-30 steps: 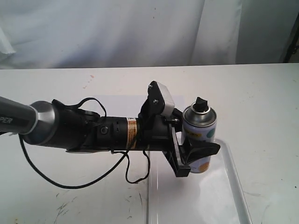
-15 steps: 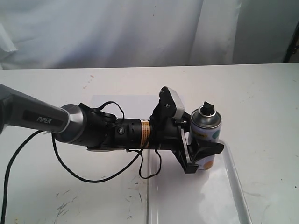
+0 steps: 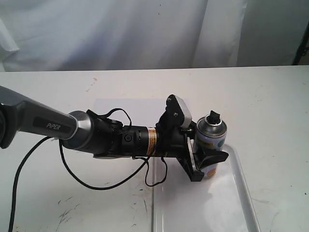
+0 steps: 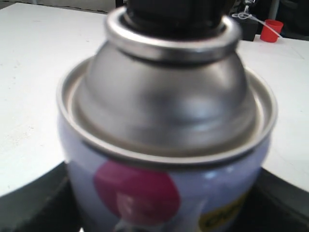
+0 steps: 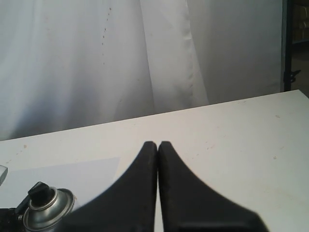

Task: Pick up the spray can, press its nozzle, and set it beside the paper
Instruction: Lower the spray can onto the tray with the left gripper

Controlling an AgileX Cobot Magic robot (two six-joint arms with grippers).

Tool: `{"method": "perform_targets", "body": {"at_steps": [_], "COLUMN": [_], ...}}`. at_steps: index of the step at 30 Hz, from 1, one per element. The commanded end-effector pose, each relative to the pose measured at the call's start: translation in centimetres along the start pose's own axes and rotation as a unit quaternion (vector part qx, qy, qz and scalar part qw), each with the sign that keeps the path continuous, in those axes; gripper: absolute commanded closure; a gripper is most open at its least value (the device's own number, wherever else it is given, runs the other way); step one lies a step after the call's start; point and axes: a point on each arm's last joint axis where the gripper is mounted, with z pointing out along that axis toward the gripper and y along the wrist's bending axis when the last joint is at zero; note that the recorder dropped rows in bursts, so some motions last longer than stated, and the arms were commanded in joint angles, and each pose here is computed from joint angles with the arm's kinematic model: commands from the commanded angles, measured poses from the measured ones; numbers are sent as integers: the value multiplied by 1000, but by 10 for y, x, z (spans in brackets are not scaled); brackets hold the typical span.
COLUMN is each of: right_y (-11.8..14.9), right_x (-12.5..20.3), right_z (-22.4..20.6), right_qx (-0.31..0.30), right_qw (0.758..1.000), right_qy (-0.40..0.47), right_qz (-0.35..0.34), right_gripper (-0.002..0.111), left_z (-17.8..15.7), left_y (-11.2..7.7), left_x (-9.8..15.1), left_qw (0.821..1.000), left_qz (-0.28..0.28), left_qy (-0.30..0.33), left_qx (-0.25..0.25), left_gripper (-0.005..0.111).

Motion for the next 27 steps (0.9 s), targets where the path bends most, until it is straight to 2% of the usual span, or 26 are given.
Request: {"method": "perform_targets", "body": {"at_steps": [1, 16, 19, 22, 25, 27], "right_y": [0, 0, 0, 0, 0, 0], "right_x": [0, 0, 0, 0, 0, 0], "right_z": [0, 0, 0, 0, 0, 0], "right_qx": [-1, -1, 0, 1, 1, 1], "right_qw": [1000, 1000, 1000, 1000, 1000, 1000], "right_qy": [-1, -1, -1, -2, -2, -2], "right_qz": [0, 0, 3, 3, 3, 3], "right_gripper": [108, 108, 108, 108, 108, 108], "left_z": [0, 0, 0, 0, 0, 0], "left_y": [-1, -2, -2, -2, -2, 0], "left_x": [-10, -9, -9, -7, -6, -7], "left_qw": [999, 999, 1000, 1000, 1000, 999], "left_qz": [21, 27, 12, 1, -15, -33], "left_qy": [-23, -18, -17, -4, 2, -6], "left_qx": [12, 16, 17, 15, 16, 6], "left_gripper": [85, 84, 82, 71, 44, 36]}}
